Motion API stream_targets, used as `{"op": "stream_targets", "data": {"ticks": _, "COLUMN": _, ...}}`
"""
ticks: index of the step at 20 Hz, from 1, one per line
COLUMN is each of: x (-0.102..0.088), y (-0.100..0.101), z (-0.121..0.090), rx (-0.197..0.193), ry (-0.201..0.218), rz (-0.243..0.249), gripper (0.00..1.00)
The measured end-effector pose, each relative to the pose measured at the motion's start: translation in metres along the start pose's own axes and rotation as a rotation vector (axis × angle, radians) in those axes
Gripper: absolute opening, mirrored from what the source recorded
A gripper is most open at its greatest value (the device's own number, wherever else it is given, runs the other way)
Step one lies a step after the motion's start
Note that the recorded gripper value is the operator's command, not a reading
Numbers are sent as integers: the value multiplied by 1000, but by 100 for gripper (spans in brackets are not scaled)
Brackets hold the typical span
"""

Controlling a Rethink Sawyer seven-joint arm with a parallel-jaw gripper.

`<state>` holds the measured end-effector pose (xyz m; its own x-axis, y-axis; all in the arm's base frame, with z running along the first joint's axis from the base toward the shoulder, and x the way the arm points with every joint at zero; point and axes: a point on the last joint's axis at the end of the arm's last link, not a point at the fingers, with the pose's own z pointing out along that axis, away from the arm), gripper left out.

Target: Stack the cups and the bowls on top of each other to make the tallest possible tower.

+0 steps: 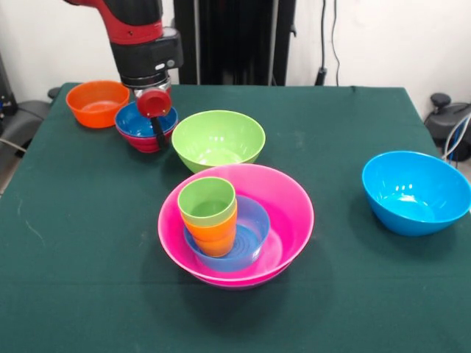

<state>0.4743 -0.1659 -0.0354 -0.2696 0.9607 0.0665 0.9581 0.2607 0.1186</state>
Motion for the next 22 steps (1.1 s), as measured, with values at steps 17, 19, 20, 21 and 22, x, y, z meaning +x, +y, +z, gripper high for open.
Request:
{"op": "stream_targets", "data": {"ticks": 17, "x": -6, "y": -7, "z": 7, "rx": -1, "ry": -3, "rz": -28, "gripper": 0}}
{"op": "stream_targets", "data": {"ticks": 19, "x": -7, "y": -7, "z": 7, "rx": -1, "ry": -6, "rz": -33, "gripper": 0}}
{"op": "stream_targets", "data": {"ticks": 20, "x": -7, "y": -7, "z": 8, "rx": -1, "ry": -7, "rz": -36, "gripper": 0}}
{"op": "stream_targets", "data": {"ticks": 21, "x": -7, "y": -7, "z": 8, "rx": -1, "ry": -7, "rz": -37, "gripper": 0}}
{"op": "stream_targets", "data": {"ticks": 22, "x": -7, "y": -7, "z": 7, "rx": -1, "ry": -7, "rz": -38, "gripper": 0}}
